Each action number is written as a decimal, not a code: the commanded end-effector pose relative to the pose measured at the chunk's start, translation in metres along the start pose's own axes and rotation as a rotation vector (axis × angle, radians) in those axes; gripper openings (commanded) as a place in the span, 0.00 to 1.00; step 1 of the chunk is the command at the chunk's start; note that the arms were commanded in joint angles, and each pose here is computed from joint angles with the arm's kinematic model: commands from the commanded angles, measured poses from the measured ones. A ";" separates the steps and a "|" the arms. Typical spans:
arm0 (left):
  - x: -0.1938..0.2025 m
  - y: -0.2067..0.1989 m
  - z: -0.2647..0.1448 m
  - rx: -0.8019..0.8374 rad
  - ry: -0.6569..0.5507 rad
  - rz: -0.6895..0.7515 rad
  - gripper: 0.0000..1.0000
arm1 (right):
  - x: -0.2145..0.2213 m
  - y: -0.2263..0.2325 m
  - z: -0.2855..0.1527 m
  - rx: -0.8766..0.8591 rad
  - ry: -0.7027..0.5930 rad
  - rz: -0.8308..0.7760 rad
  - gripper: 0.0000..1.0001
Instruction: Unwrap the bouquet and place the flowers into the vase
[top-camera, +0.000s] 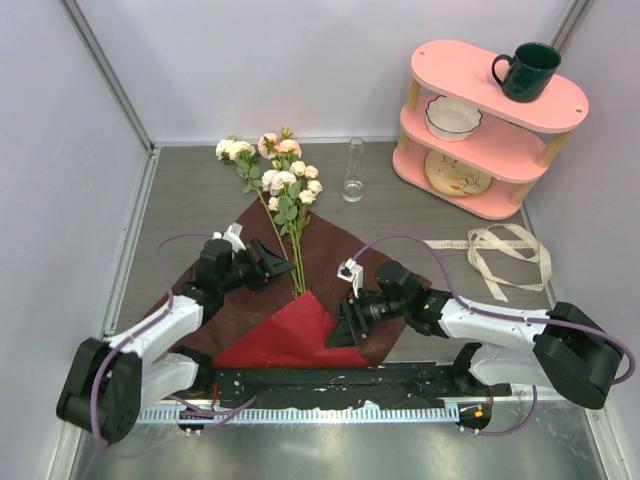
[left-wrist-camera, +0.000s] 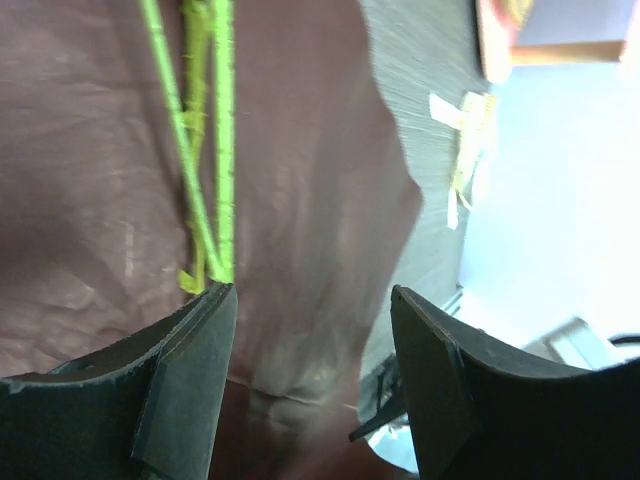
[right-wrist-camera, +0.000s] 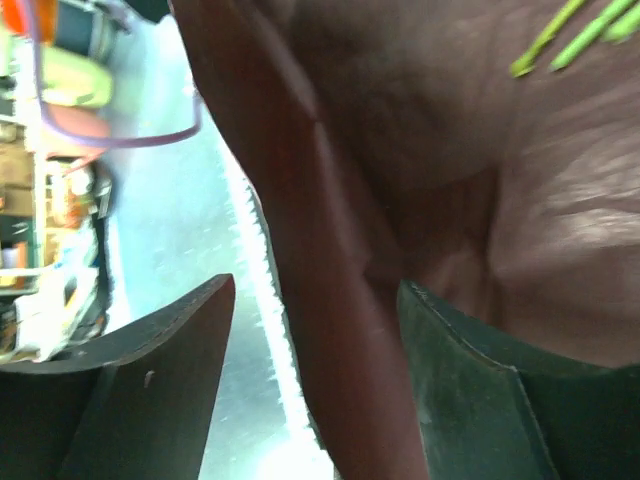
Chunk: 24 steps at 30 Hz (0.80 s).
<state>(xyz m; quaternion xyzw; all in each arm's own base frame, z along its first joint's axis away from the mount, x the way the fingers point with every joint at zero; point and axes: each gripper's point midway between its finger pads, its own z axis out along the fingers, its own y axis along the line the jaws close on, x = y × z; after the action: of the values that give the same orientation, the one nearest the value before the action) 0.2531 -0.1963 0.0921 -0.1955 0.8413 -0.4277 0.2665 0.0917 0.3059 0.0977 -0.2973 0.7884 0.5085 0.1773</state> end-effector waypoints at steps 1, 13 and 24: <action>0.012 -0.019 -0.025 0.066 0.052 0.032 0.67 | 0.009 0.044 -0.011 -0.223 0.057 0.037 0.76; 0.021 -0.016 -0.032 0.076 0.063 0.029 0.71 | -0.032 0.007 -0.037 0.146 -0.191 0.141 0.89; 0.025 -0.005 -0.020 0.070 0.091 0.012 0.72 | 0.023 -0.184 -0.166 1.125 -0.430 0.859 0.98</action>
<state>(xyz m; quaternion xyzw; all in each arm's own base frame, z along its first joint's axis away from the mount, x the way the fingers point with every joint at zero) 0.2171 -0.1962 0.0942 -0.1787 0.8462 -0.4463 0.2300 0.2179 0.1361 0.0590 0.2210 0.9119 0.2113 0.2738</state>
